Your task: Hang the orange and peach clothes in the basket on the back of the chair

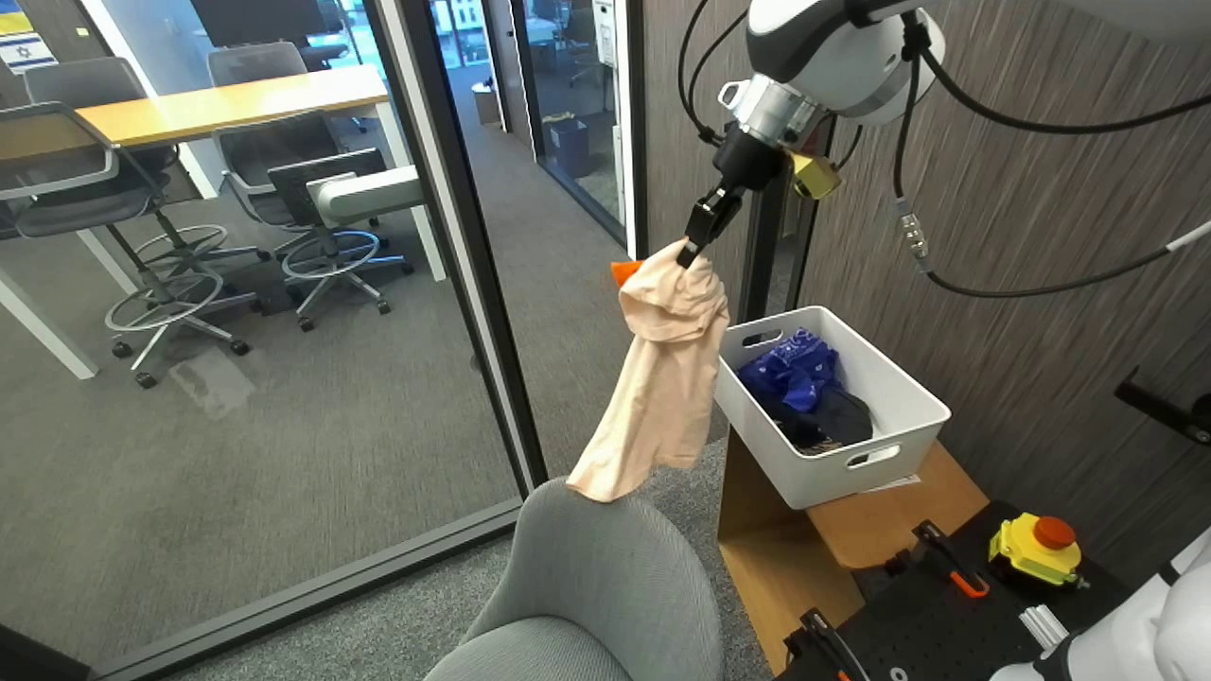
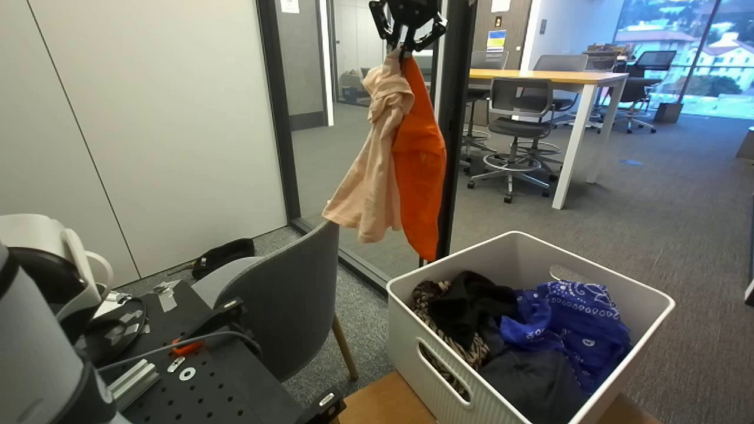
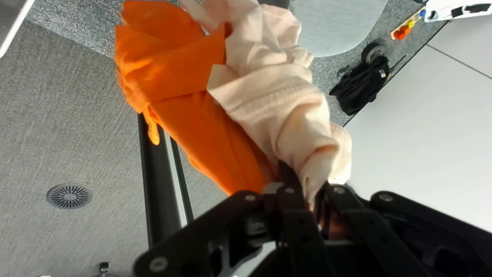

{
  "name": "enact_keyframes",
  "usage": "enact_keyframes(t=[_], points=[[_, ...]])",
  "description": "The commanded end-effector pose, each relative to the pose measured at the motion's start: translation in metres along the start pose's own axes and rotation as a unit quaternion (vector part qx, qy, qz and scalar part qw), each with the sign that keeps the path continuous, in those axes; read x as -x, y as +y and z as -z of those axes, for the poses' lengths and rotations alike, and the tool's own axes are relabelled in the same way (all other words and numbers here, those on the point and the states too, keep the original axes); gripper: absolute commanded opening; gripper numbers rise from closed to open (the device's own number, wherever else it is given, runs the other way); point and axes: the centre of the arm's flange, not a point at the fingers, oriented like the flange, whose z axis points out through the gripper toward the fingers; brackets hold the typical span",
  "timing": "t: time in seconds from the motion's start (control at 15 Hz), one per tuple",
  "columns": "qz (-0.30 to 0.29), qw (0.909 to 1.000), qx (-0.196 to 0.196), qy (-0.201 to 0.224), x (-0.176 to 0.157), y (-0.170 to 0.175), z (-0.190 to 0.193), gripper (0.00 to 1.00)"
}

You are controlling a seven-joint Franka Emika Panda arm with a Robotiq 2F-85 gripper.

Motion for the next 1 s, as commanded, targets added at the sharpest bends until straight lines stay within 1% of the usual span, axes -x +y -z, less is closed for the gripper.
enact_keyframes(t=[0.0,0.27,0.53,0.73,0.93], points=[[-0.003,0.9999,0.012,0.001,-0.012,0.015,0.004,0.07],[-0.005,0.9998,0.006,-0.019,-0.011,0.02,-0.02,0.08],[-0.001,0.9987,-0.01,-0.051,-0.003,0.02,-0.052,0.08],[0.012,0.9966,-0.027,-0.076,0.004,0.008,-0.081,0.08],[0.034,0.9923,-0.049,-0.108,0.006,-0.013,-0.112,0.08]])
